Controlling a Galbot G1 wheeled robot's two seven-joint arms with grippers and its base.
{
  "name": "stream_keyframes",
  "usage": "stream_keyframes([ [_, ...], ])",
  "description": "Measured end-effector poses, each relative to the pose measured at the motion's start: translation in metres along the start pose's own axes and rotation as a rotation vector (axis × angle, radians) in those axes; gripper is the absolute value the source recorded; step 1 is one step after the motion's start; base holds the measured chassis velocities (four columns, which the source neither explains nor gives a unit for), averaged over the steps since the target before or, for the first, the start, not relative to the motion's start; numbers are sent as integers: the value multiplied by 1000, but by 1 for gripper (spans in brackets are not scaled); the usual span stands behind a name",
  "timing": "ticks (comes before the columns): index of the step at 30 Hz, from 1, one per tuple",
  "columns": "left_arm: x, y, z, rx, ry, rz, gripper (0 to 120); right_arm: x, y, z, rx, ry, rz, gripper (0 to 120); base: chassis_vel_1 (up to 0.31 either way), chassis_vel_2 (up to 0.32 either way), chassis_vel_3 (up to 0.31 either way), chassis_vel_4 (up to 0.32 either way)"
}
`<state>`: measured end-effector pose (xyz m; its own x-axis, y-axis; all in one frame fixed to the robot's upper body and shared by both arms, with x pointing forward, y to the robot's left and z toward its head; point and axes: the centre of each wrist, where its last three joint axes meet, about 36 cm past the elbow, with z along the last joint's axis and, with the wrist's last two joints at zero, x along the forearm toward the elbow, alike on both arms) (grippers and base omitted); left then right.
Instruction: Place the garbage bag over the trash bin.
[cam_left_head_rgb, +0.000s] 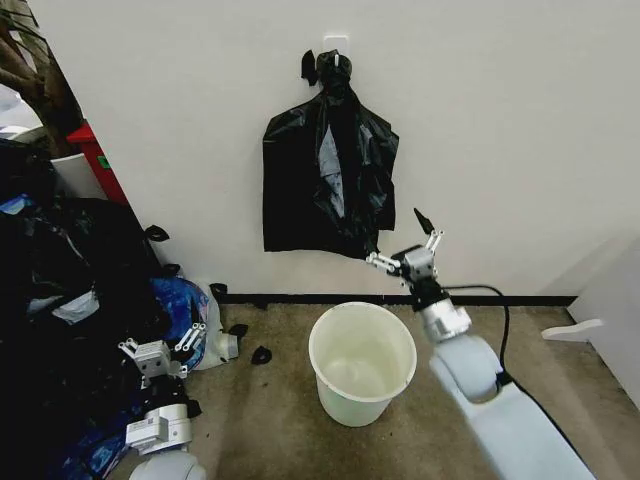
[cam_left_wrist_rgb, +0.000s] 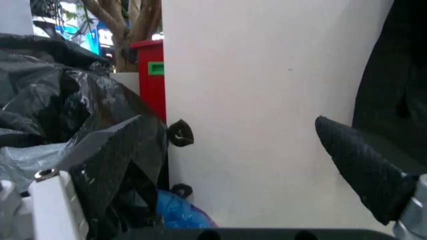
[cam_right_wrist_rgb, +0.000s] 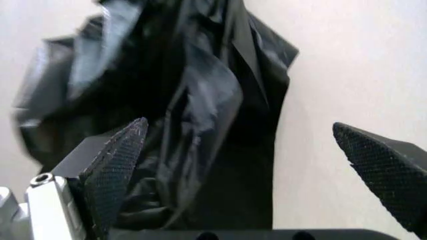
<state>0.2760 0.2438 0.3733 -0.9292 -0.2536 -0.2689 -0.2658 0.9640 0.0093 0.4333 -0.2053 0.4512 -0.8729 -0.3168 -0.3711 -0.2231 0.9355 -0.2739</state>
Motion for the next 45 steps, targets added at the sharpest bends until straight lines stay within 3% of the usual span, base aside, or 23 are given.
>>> stream_keyframes([
  [9,-9,1,3,10,-5,-14,100,-17,5,-11,21,81,15,100,0,0,0,0],
  [14,-9,1,3,11,-5,-15,100,-25,6,-16,66,105,43,94,0,0,0,0],
  [20,-8,2,3,9,-2,-18,100,-30,2,-21,168,144,87,70,0,0,0,0],
  [22,-8,2,3,9,-2,-18,100,-29,2,-21,174,145,87,70,0,0,0,0],
  [26,-6,1,2,9,-1,-19,100,-22,5,-22,216,165,77,48,0,0,0,0],
  [30,-4,0,2,7,1,-18,100,-20,4,-21,243,162,83,39,0,0,0,0],
  [31,-3,0,2,4,2,-17,100,-20,1,-22,258,158,97,31,0,0,0,0],
  [35,-1,0,2,2,2,-16,100,-20,-2,-25,265,149,116,20,0,0,0,0],
  [36,0,0,1,1,2,-16,100,-21,-3,-25,267,146,120,11,0,0,0,0],
  [45,3,-1,0,-5,1,-15,100,-27,-8,-30,249,128,128,3,0,0,0,0],
])
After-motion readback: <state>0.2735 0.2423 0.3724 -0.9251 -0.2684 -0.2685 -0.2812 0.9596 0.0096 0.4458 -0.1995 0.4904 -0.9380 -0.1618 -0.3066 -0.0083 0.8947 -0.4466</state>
